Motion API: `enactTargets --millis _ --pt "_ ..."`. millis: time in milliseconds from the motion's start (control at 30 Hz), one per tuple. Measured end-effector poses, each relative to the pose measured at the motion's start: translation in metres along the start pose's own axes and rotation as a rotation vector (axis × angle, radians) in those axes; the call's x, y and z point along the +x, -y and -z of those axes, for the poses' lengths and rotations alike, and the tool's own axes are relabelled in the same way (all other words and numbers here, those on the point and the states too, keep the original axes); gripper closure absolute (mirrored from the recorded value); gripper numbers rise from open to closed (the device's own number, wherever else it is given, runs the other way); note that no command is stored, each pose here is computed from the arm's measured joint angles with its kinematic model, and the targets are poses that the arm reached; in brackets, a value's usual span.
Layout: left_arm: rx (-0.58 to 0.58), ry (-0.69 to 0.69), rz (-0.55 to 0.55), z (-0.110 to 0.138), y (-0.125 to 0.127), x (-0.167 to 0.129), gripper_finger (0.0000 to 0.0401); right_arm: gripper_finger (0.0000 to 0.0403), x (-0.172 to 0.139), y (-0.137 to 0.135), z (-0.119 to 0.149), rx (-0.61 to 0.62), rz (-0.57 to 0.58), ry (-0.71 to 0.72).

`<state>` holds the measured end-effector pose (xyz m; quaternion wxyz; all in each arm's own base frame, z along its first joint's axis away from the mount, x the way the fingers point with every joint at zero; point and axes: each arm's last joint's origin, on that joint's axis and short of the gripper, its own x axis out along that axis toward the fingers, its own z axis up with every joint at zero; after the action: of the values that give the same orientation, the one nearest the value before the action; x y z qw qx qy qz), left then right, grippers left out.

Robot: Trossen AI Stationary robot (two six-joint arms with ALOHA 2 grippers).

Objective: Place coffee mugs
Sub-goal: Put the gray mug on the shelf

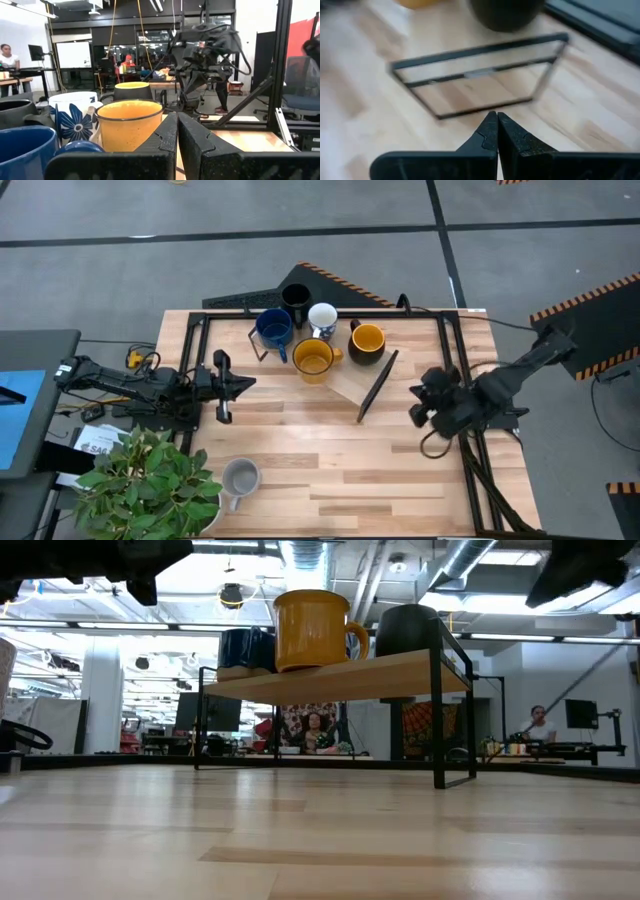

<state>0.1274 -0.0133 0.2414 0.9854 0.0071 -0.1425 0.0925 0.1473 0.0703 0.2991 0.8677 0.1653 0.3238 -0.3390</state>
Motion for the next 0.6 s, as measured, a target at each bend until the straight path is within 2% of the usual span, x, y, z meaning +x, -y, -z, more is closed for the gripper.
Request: enactTargets --millis 200,300,367,467,600 --pt "0.018 0.002 -0.001 0.000 0.000 0.000 0.0401 0.0383 0.009 0.020 0.018 -0.022 -0.459 0.146" --pt "0.018 0.002 -0.005 0.000 0.000 0.000 0.0401 0.0383 0.021 0.024 0.026 -0.049 -0.606 0.290" --pt "0.023 0.001 -0.011 0.000 0.000 0.000 0.0401 0.0383 0.029 0.027 0.029 -0.088 -0.640 0.392" --pt "0.045 -0.001 -0.043 0.000 -0.001 0.000 0.0401 0.0383 0.042 0.033 0.029 -0.158 -0.614 0.510" --pt "0.047 -0.008 -0.109 0.000 -0.003 0.000 0.0401 0.0382 0.051 0.043 0.020 -0.183 -0.565 0.579"
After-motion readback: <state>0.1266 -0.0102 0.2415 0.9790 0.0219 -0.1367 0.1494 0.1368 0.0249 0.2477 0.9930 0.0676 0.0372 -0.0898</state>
